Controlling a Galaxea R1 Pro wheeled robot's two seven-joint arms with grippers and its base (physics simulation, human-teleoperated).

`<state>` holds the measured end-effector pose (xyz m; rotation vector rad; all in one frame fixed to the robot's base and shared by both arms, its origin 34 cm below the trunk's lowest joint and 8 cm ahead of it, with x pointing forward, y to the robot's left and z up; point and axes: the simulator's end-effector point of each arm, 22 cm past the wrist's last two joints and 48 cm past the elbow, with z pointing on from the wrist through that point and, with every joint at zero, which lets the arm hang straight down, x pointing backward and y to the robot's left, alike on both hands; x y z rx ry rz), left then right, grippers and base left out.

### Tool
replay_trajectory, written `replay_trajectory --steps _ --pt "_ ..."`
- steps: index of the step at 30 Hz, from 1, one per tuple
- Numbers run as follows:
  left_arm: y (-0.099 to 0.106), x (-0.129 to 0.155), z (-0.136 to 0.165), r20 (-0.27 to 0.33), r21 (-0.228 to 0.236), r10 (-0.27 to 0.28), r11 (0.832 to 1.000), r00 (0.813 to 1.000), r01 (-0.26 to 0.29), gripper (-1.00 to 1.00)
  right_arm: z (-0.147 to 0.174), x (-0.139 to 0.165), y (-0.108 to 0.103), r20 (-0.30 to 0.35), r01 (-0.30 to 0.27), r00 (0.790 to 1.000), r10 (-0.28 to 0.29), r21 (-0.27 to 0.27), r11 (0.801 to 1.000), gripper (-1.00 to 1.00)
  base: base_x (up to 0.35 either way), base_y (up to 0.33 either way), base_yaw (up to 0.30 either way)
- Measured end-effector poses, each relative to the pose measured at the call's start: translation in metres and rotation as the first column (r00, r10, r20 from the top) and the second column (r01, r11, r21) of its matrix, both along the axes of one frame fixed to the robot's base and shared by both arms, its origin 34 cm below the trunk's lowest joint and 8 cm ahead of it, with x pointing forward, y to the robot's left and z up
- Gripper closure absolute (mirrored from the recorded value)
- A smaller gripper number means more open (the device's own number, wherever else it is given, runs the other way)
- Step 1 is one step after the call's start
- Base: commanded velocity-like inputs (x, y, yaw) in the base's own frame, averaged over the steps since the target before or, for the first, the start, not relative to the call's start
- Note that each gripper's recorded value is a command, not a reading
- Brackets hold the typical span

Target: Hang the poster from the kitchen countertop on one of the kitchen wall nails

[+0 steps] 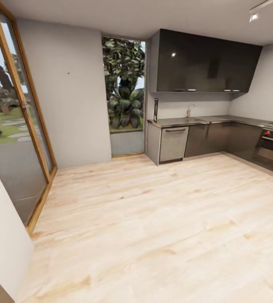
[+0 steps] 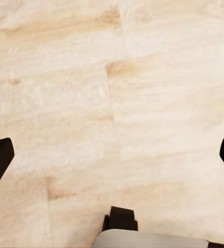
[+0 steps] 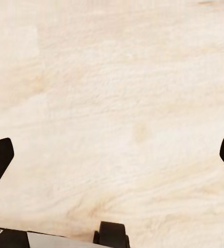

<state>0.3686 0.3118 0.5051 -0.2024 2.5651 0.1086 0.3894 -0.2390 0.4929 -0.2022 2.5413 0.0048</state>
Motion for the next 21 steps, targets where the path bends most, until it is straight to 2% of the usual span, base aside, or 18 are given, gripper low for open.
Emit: replay_trajectory --steps 21 --pt "0.0 0.0002 0.0001 0.001 0.0 0.0 1.0 1.0 0.0 -1.0 0.0 0.0 0.0 0.0 0.0 1.0 0.0 0.0 1.0 -1.0 0.34 0.102 0.0"
